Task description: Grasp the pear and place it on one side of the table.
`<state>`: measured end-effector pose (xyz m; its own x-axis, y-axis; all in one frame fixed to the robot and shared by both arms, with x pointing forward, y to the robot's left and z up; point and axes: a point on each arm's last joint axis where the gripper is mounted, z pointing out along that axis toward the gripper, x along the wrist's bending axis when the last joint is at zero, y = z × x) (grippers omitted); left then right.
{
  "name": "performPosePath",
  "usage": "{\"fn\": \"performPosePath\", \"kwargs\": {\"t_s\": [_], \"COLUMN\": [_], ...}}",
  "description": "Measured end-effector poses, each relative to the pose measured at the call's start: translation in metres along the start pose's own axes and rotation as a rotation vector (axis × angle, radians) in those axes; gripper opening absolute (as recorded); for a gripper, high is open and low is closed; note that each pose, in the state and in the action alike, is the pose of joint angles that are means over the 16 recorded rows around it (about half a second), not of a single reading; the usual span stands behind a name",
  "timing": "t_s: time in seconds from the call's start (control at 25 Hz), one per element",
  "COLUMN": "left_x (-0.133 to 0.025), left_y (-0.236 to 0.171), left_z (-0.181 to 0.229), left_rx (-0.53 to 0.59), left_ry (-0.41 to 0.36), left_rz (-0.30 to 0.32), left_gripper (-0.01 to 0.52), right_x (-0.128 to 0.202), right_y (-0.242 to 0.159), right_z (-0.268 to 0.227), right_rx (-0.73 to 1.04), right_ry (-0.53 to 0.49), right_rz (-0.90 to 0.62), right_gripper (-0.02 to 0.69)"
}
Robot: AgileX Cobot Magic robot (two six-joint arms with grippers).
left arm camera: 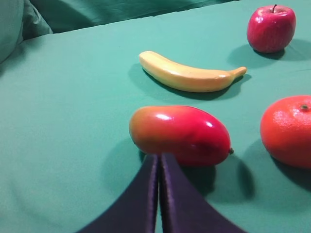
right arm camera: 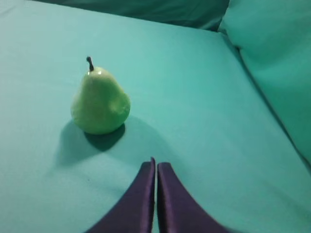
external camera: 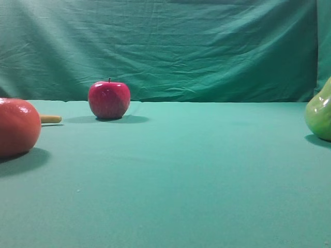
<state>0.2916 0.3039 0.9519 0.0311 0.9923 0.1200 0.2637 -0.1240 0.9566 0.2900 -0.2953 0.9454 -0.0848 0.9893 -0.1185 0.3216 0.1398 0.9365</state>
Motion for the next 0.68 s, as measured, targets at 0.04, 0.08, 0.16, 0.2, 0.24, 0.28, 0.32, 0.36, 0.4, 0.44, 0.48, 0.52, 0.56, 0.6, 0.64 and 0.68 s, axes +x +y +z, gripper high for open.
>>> {"fn": "performPosePath", "kwargs": {"t_s": [0.04,0.08,0.16,0.2,0.24,0.28,0.32,0.36,0.4,0.44,0.48,0.52,0.56,0.6,0.64,0.68], "left_x": [0.0000,0.0000,0.0000,0.0000,0.0000,0.0000,0.0000,0.0000,0.0000,0.0000,0.0000,0.0000,0.0000,0.0000,0.0000,0.0000], "left_y": [0.0000,0.0000,0.0000,0.0000,0.0000,0.0000,0.0000,0.0000,0.0000,0.0000,0.0000,0.0000,0.0000,0.0000,0.0000,0.0000], "left_z": [0.0000,0.0000,0.0000,0.0000,0.0000,0.0000,0.0000,0.0000,0.0000,0.0000,0.0000,0.0000,0.0000,0.0000,0.0000,0.0000], "left_rx": [0.000,0.000,0.000,0.000,0.000,0.000,0.000,0.000,0.000,0.000,0.000,0.000,0.000,0.000,0.000,0.000], "left_ry": [0.000,0.000,0.000,0.000,0.000,0.000,0.000,0.000,0.000,0.000,0.000,0.000,0.000,0.000,0.000,0.000], "left_rz": [0.000,0.000,0.000,0.000,0.000,0.000,0.000,0.000,0.000,0.000,0.000,0.000,0.000,0.000,0.000,0.000], "left_gripper": [0.000,0.000,0.000,0.000,0.000,0.000,0.000,0.000,0.000,0.000,0.000,0.000,0.000,0.000,0.000,0.000], "right_x": [0.0000,0.0000,0.0000,0.0000,-0.0001,-0.0001,-0.0001,-0.0001,-0.0001,-0.0001,-0.0001,-0.0001,-0.0001,-0.0001,-0.0001,-0.0001], "right_y": [0.0001,0.0001,0.0002,0.0003,0.0003,0.0003,0.0003,0.0003,0.0003,0.0003,0.0003,0.0003,0.0003,0.0003,0.0003,0.0003], "right_z": [0.0000,0.0001,0.0001,0.0001,0.0001,0.0001,0.0001,0.0001,0.0001,0.0001,0.0001,0.0001,0.0001,0.0001,0.0001,0.0001], "right_rx": [-0.002,-0.003,-0.004,-0.005,-0.005,-0.005,-0.005,-0.005,-0.005,-0.005,-0.005,-0.005,-0.005,-0.005,-0.005,-0.005], "right_ry": [0.000,0.000,-0.001,-0.001,-0.001,-0.001,-0.001,-0.001,-0.001,-0.001,-0.001,-0.001,-0.001,-0.001,-0.001,-0.001], "right_rz": [0.001,0.002,0.004,0.004,0.004,0.005,0.005,0.005,0.005,0.005,0.006,0.006,0.006,0.006,0.006,0.006], "right_gripper": [0.000,0.000,0.000,0.000,0.000,0.000,0.000,0.000,0.000,0.000,0.000,0.000,0.000,0.000,0.000,0.000]}}
